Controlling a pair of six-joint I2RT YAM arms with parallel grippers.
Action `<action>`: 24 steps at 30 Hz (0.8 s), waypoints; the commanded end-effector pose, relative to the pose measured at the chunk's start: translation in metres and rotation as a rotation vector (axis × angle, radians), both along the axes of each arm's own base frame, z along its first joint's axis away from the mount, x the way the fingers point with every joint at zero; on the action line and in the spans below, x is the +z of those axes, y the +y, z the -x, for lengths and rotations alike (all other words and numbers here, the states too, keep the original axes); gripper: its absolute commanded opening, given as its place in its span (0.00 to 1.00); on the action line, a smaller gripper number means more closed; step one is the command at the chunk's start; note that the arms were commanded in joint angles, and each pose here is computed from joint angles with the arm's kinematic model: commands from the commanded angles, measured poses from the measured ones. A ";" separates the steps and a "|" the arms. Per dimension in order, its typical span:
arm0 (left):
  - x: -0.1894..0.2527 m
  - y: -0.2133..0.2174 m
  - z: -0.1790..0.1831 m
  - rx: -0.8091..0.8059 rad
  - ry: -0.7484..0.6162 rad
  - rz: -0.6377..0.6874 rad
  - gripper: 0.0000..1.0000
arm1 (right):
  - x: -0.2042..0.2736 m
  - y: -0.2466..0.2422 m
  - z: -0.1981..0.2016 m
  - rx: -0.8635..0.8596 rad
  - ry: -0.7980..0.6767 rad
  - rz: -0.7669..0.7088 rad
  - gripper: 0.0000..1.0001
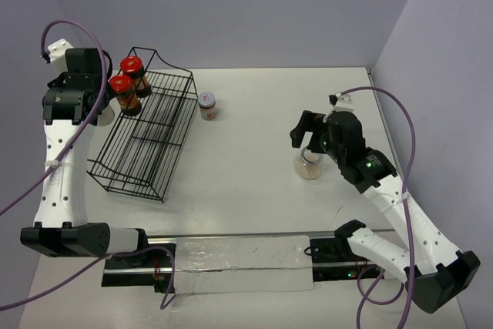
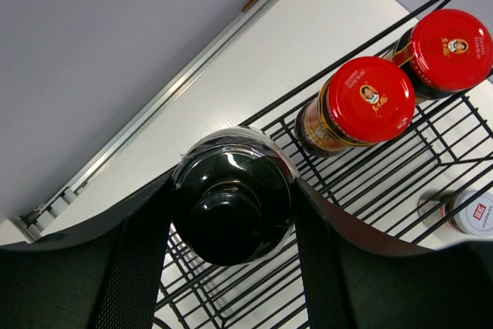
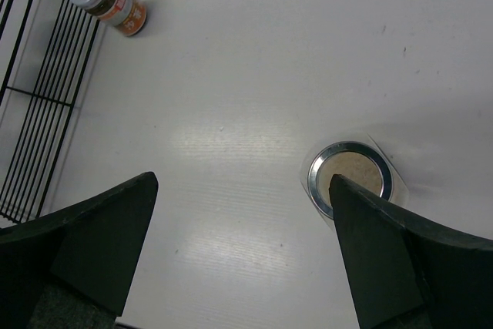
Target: Organize the condiment bottles
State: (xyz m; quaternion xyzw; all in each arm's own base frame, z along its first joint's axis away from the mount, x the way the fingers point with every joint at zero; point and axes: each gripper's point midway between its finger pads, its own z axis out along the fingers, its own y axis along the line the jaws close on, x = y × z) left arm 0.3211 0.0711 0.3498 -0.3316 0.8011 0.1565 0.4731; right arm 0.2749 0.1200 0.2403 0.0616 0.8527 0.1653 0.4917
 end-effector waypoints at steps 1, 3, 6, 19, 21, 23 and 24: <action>0.028 0.003 -0.016 0.021 -0.157 0.026 0.10 | 0.006 0.003 -0.006 0.003 -0.038 -0.024 1.00; 0.021 0.004 -0.019 0.023 -0.145 0.037 0.10 | 0.006 0.003 -0.006 0.006 -0.042 -0.027 1.00; 0.016 0.003 -0.021 0.024 -0.144 0.047 0.10 | 0.003 0.004 -0.005 0.012 -0.038 -0.028 1.00; -0.031 0.002 -0.023 0.057 -0.023 0.075 0.10 | 0.002 0.009 -0.009 0.026 -0.039 -0.033 1.00; -0.036 0.003 -0.021 0.062 -0.001 0.067 0.10 | 0.005 0.010 -0.010 0.029 -0.043 -0.041 1.00; -0.040 0.004 -0.020 0.066 0.012 0.059 0.10 | 0.006 0.011 -0.010 0.030 -0.046 -0.045 1.00; -0.043 0.007 -0.018 0.077 0.022 0.049 0.10 | 0.008 0.011 -0.010 0.029 -0.049 -0.050 1.00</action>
